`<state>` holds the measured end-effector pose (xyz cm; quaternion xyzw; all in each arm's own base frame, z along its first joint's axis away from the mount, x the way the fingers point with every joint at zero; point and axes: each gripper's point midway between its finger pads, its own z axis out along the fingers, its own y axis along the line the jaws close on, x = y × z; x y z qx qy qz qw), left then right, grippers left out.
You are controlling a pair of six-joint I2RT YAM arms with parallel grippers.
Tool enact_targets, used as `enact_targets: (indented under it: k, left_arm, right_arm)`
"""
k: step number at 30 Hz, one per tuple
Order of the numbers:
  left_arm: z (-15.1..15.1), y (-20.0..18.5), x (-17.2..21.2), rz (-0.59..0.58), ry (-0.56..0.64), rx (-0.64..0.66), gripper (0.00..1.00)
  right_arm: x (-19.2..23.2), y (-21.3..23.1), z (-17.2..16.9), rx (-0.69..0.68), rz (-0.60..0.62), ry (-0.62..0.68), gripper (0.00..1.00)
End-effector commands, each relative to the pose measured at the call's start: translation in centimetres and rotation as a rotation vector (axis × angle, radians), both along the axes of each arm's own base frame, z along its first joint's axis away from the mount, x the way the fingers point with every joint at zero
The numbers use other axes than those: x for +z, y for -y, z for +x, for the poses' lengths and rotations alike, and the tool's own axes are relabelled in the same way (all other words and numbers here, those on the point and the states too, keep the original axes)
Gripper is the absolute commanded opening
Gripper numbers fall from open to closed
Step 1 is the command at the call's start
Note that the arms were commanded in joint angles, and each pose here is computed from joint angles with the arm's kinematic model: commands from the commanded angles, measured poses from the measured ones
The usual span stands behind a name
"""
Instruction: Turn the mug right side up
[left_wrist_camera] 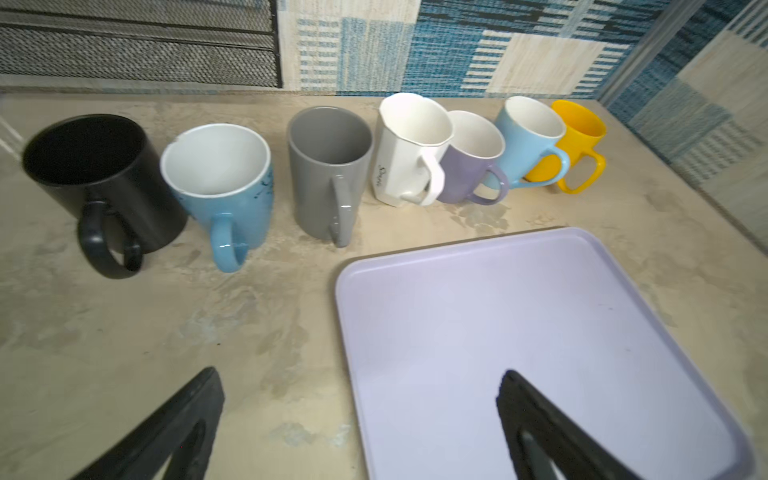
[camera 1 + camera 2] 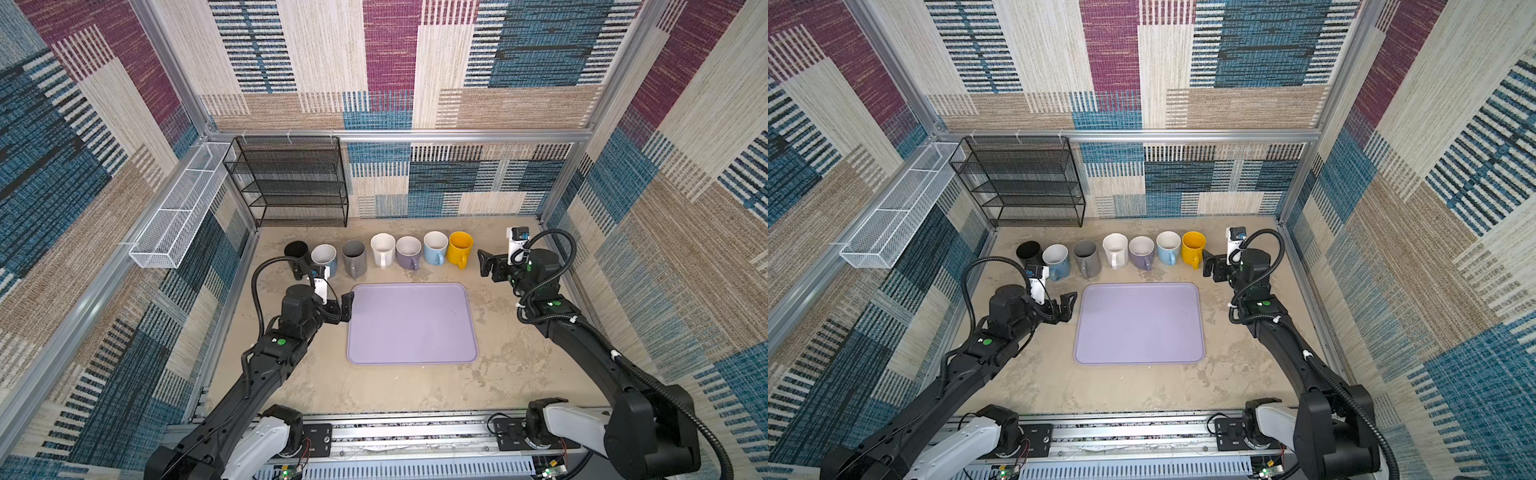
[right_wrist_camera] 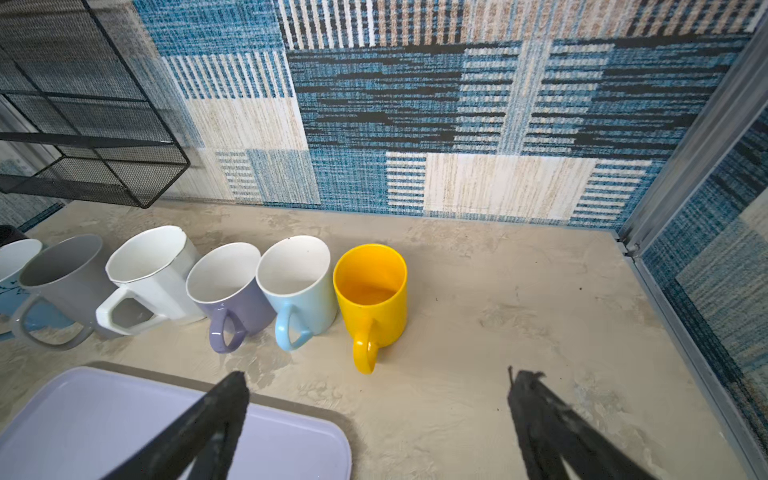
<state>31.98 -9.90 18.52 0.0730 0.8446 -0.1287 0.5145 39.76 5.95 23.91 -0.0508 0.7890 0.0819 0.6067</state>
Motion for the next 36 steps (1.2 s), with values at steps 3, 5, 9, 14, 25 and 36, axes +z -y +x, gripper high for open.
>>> enact_targets:
  k: [3,5,9,14,25,36]
  left_arm:
    - [1.9,-3.0,0.7,0.083,0.137,0.055,0.99]
    - [2.3,-4.3,0.2,0.086,0.157,0.091,0.99]
    - [3.1,-7.3,-1.2,0.097,0.177,0.165,0.99]
    - [3.9,-9.9,-3.4,0.066,0.192,0.213,0.99]
    - [6.2,-10.3,-6.1,0.018,0.198,0.165,0.99]
    - [7.1,-10.1,-8.3,-0.007,0.176,0.124,0.99]
  right_arm:
    - [1.7,0.9,0.2,-0.044,0.044,0.155,1.0]
    - [1.2,1.2,0.1,-0.056,0.044,0.165,1.0]
    - [0.0,1.6,0.0,-0.057,0.05,0.182,1.0]
    - [-1.6,1.9,0.1,-0.056,0.042,0.173,1.0]
    - [-2.9,2.1,0.4,-0.043,0.011,0.167,0.99]
    - [-4.0,2.7,0.1,-0.014,0.029,0.189,1.0]
